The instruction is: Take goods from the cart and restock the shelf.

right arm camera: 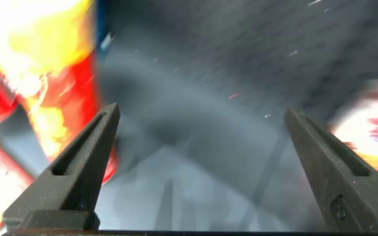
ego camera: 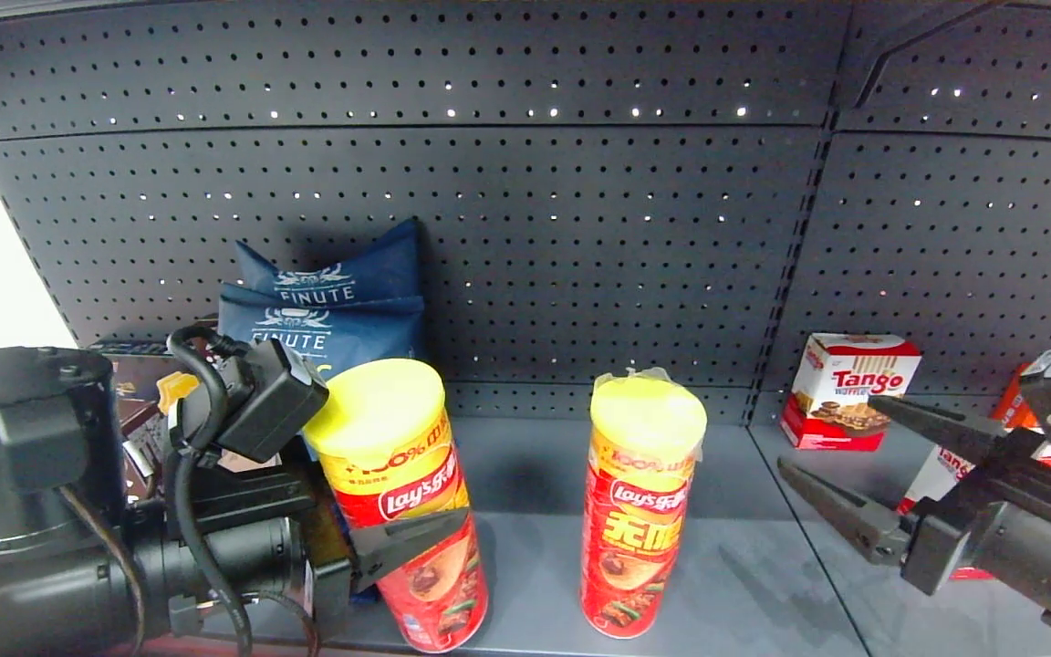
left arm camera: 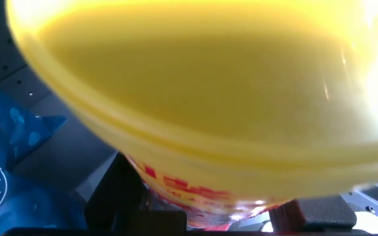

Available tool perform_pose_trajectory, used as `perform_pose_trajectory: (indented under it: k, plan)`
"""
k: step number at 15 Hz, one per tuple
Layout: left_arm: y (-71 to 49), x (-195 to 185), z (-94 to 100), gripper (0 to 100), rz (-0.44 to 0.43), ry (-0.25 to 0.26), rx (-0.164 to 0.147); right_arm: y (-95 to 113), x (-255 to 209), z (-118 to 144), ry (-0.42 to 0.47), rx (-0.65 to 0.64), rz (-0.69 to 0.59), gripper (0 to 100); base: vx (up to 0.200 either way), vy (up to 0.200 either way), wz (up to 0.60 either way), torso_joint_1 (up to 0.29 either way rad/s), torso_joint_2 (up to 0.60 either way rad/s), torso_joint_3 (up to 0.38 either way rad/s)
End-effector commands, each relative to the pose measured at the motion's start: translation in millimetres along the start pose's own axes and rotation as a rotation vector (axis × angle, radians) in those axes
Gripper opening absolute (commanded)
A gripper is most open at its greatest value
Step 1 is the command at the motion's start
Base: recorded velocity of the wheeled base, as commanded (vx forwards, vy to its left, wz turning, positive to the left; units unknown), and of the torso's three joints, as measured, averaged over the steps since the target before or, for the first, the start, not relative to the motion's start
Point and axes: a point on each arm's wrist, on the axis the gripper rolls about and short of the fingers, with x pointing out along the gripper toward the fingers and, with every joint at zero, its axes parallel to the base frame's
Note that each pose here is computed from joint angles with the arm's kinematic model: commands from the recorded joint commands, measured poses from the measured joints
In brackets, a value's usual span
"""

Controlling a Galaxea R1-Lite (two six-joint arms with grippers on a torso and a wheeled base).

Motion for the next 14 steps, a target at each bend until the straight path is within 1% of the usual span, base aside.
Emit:
perform_pose_trajectory:
  k: [1, 3, 4, 5, 6, 7, 8, 9, 10, 12, 13, 14]
  plan:
    - [0.9, 0, 2.0, 0, 0.003, -0.006, 0.001, -23, -44, 17, -0.114, 0.021, -0.163, 100, 0.0, 0.0, 0.0, 0.0, 0.0, 0.0]
    - [1.3, 1, 5.8, 0, 0.004, -0.017, 0.006, -34, -58, 12, -0.119, 0.024, -0.27, 100, 0.0, 0.0, 0.0, 0.0, 0.0, 0.0]
    - [2.4, 3, 9.1, 0, 0.006, -0.024, 0.009, -43, -71, 5, -0.119, 0.036, -0.379, 100, 0.0, 0.0, 0.0, 0.0, 0.0, 0.0]
    - [2.6, 3, 9.7, 0, 0.006, -0.026, 0.009, -46, -75, 1, -0.119, 0.044, -0.412, 100, 0.0, 0.0, 0.0, 0.0, 0.0, 0.0]
    - [3.3, 5, 9.4, 0, 0.006, -0.022, 0.008, -48, -86, -9, -0.111, 0.049, -0.483, 100, 0.0, 0.0, 0.0, 0.0, 0.0, 0.0]
    - [3.6, 6, 9.8, 0, 0.004, -0.022, 0.009, -47, -99, -18, -0.115, 0.047, -0.528, 100, 0.0, 0.0, 0.0, 0.0, 0.0, 0.0]
    - [3.9, 6, 11.3, 0, 0.006, -0.023, 0.01, -41, -115, -38, -0.101, 0.044, -0.581, 100, 0.0, 0.0, 0.0, 0.0, 0.0, 0.0]
    - [3.8, 7, 12.8, 0, 0.005, -0.026, 0.011, -38, -124, -51, -0.089, 0.044, -0.615, 100, 0.0, 0.0, 0.0, 0.0, 0.0, 0.0]
    - [3.9, 7, 14.9, 0, 0.004, -0.031, 0.014, -34, -132, -59, -0.08, 0.045, -0.645, 100, 0.0, 0.0, 0.0, 0.0, 0.0, 0.0]
    - [4.3, 7, 17.5, 0, -0.002, -0.038, 0.014, -25, -149, -70, -0.036, 0.051, -0.661, 100, 0.0, 0.0, 0.0, 0.0, 0.0, 0.0]
    - [4.1, 7, 19.2, 0, -0.013, -0.038, 0.015, -19, -158, -81, -0.015, 0.052, -0.668, 100, 0.0, 0.0, 0.0, 0.0, 0.0, 0.0]
    - [4.2, 7, 20.8, 0, -0.027, -0.028, 0.01, -12, -168, -90, -0.022, 0.051, -0.685, 100, 0.0, 0.0, 0.0, 0.0, 0.0, 0.0]
